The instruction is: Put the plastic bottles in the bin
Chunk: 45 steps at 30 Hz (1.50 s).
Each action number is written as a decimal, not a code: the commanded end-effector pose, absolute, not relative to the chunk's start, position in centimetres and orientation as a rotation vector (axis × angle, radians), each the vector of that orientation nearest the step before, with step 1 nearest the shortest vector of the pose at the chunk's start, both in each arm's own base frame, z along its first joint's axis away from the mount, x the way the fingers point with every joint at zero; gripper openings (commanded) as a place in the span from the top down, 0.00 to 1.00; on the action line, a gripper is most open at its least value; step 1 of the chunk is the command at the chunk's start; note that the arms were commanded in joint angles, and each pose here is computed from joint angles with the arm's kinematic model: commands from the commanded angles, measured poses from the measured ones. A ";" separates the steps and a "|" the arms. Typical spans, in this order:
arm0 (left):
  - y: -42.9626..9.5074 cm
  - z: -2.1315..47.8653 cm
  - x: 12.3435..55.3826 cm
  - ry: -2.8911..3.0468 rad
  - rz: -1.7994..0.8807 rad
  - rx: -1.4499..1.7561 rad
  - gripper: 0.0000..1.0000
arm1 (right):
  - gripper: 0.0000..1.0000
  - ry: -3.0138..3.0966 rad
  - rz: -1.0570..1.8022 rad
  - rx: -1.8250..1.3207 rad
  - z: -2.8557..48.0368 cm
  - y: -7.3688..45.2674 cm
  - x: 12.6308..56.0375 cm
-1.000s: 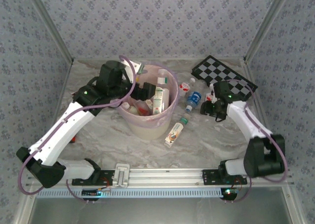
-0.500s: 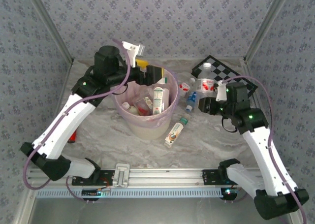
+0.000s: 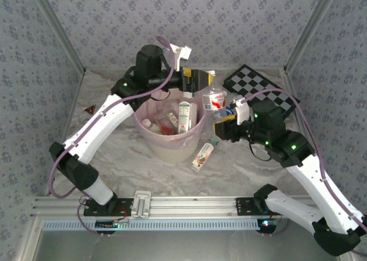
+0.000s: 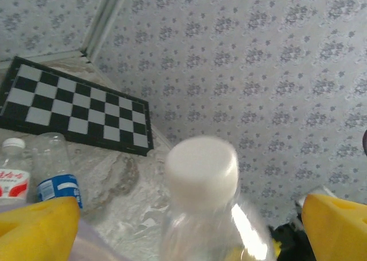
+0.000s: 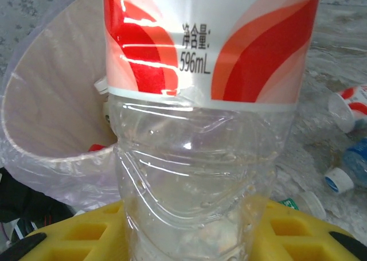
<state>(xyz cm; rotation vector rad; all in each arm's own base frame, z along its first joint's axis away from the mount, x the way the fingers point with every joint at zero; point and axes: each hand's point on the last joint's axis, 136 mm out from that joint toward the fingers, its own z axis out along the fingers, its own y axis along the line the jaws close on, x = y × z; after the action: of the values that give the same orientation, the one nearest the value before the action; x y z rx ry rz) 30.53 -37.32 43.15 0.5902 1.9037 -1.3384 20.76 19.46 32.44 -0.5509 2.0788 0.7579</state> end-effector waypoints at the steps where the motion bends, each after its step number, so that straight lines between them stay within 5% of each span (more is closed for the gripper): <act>1: -38.1 45.9 29.5 1.829 -1.381 0.644 0.04 | 0.55 1.994 0.723 -0.590 34.4 20.0 21.0; 16: -37.6 45.5 29.5 1.837 -1.312 0.656 0.72 | 0.52 1.957 0.702 -0.592 36.0 20.8 21.8; 20: -36.7 46.7 29.6 1.802 -1.282 0.645 0.83 | 0.17 1.957 0.664 -0.585 36.4 20.1 21.6; 22: -35.8 48.0 29.5 1.765 -1.261 0.640 0.89 | 0.08 1.968 0.601 -0.553 36.6 18.7 21.6; 25: -33.9 50.7 29.2 1.688 -1.215 0.627 0.94 | 0.00 1.979 0.529 -0.494 36.6 16.7 21.2; 33: -25.5 57.9 28.7 1.504 -0.989 0.493 1.00 | 0.00 2.060 0.386 -0.345 34.3 12.8 21.4; 45: -21.2 51.8 35.3 1.561 -0.463 0.436 1.00 | 0.00 2.172 0.344 -0.274 30.8 11.8 22.7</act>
<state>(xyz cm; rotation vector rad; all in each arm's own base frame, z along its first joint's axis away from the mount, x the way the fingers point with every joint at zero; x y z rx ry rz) 31.22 -21.31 54.79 0.4251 1.5274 -0.6530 22.76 12.31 31.05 -0.3114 2.1580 0.3487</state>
